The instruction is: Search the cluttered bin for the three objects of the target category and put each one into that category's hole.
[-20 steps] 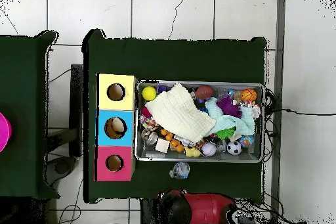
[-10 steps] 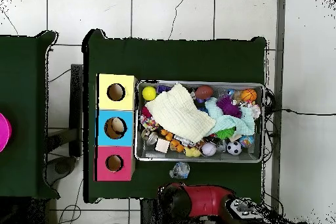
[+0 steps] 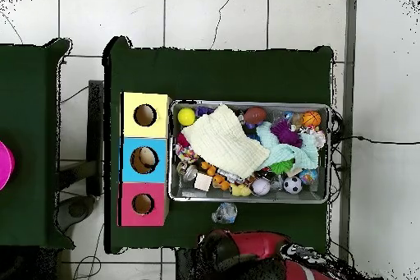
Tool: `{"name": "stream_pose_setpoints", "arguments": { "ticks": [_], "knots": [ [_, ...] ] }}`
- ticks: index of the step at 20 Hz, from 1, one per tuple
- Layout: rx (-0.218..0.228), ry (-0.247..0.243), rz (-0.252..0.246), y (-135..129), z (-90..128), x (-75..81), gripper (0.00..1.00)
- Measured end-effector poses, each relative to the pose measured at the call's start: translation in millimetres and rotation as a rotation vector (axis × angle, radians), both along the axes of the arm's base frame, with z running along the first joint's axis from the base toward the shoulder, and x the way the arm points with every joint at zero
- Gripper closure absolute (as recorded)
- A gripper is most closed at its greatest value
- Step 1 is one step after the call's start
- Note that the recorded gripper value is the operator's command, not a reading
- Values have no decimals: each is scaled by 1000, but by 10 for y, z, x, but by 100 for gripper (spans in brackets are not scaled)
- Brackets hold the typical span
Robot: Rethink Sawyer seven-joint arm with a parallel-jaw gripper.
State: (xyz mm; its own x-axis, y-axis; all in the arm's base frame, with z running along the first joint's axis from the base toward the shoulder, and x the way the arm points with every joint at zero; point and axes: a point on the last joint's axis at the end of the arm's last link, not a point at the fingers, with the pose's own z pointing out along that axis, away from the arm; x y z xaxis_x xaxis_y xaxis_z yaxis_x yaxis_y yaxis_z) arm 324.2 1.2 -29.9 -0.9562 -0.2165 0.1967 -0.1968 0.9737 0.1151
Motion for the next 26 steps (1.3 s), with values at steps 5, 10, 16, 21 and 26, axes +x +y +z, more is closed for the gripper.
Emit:
{"name": "stream_pose_setpoints", "arguments": {
  "ticks": [5,10,16,21,26],
  "knots": [
    [16,-46,18,13,-110,-6,0],
    [25,-74,15,-19,-173,2,0],
    [33,-69,2,-128,-190,-64,0],
    [37,-72,1,-210,-185,-100,0],
    [41,-75,6,-264,-181,-133,0]
  ]
}}
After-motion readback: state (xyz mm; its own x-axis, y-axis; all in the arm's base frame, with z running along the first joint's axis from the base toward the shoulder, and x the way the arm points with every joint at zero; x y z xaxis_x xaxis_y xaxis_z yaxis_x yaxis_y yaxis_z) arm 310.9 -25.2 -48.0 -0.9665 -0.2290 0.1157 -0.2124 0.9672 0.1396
